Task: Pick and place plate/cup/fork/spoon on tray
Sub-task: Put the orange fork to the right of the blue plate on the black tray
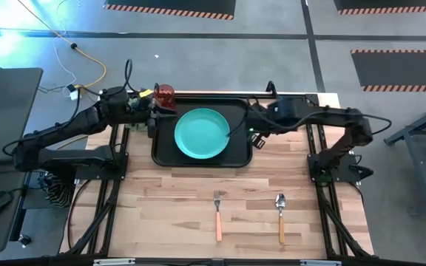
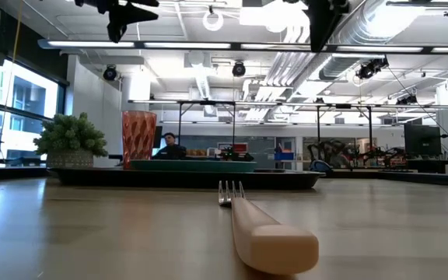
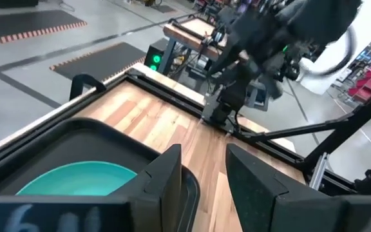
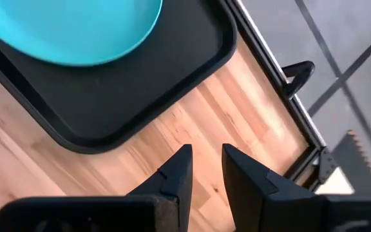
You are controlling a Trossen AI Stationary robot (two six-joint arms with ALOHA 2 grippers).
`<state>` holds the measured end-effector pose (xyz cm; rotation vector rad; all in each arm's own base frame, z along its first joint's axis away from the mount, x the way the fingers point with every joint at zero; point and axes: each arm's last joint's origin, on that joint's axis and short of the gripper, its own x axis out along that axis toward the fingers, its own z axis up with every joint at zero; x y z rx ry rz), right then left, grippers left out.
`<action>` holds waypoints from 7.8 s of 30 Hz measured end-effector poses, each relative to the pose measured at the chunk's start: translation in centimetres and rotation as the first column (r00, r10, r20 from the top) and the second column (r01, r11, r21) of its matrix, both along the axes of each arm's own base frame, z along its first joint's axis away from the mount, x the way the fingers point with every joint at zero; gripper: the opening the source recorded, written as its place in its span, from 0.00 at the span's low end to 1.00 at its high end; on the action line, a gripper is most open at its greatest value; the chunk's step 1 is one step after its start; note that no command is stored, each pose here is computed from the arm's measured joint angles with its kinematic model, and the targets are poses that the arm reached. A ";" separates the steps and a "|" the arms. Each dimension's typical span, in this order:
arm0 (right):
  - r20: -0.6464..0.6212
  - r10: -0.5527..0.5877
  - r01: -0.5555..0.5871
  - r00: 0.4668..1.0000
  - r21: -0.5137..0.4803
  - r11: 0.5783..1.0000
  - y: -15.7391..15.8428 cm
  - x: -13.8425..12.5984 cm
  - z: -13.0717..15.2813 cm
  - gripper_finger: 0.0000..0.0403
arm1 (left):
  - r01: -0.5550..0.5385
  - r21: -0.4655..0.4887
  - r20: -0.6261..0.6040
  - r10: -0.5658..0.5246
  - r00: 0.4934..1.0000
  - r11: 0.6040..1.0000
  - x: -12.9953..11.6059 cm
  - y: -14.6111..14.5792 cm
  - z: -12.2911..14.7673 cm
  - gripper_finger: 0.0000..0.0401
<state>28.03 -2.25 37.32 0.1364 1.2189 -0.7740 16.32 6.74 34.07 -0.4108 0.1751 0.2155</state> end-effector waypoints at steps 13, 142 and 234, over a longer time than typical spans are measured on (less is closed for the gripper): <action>0.182 -0.104 0.110 0.978 -0.023 0.994 0.0 -3.7 3.2 0.19 | -0.093 -0.256 0.027 0.103 0.994 0.962 1.0 0.2 -0.3 0.43; 0.242 -0.062 0.065 0.968 -0.005 0.998 0.0 -3.1 3.5 0.19 | -0.458 -0.594 -0.626 -0.022 0.779 0.661 21.5 -25.1 -13.6 0.40; 0.244 -0.053 0.057 0.968 -0.010 0.998 0.0 -3.0 3.5 0.19 | -0.610 -0.527 -0.814 -0.146 0.562 0.592 23.6 -22.9 -21.3 0.31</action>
